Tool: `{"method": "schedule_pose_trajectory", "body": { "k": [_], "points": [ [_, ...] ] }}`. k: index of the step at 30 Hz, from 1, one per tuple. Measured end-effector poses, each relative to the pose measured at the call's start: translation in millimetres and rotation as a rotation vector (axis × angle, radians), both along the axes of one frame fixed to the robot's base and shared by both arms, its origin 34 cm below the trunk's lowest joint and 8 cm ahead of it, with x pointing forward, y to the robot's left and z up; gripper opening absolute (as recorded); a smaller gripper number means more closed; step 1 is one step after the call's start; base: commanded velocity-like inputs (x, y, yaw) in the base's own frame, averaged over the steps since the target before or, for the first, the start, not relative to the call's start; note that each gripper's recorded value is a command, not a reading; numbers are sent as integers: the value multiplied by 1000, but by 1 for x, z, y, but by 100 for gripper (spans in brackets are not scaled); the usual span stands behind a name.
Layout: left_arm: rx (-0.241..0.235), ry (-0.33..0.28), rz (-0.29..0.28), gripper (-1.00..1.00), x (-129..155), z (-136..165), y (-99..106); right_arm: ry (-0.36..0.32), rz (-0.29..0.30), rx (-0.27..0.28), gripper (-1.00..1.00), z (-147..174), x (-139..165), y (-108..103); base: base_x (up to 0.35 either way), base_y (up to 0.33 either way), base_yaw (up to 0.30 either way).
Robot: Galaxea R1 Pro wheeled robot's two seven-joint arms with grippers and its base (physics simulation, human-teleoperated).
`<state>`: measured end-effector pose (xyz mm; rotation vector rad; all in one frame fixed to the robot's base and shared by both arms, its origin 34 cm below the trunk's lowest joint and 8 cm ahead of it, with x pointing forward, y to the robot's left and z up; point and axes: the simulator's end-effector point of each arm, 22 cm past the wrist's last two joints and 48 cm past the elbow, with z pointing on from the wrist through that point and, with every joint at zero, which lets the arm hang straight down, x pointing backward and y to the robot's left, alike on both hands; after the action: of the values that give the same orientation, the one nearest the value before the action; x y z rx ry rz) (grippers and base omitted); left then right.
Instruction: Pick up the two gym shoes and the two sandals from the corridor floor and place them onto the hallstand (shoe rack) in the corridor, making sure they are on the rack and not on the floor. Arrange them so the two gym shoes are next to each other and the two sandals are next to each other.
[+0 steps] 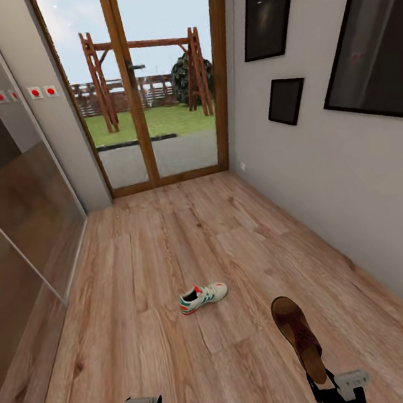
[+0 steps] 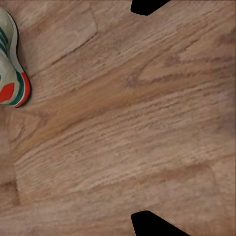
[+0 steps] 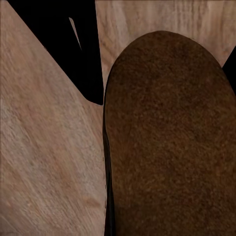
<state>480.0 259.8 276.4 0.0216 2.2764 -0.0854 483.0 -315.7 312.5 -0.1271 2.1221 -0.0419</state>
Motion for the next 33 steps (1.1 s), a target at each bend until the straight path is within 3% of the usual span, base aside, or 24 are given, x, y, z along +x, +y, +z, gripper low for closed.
{"method": "schedule_pose_trajectory", "body": {
  "k": [33],
  "points": [
    [0, 0, -1, 100, 0, 0, 0, -4, 0, -2, -100, 1, 1, -1, 234, 200, -11]
  ]
}}
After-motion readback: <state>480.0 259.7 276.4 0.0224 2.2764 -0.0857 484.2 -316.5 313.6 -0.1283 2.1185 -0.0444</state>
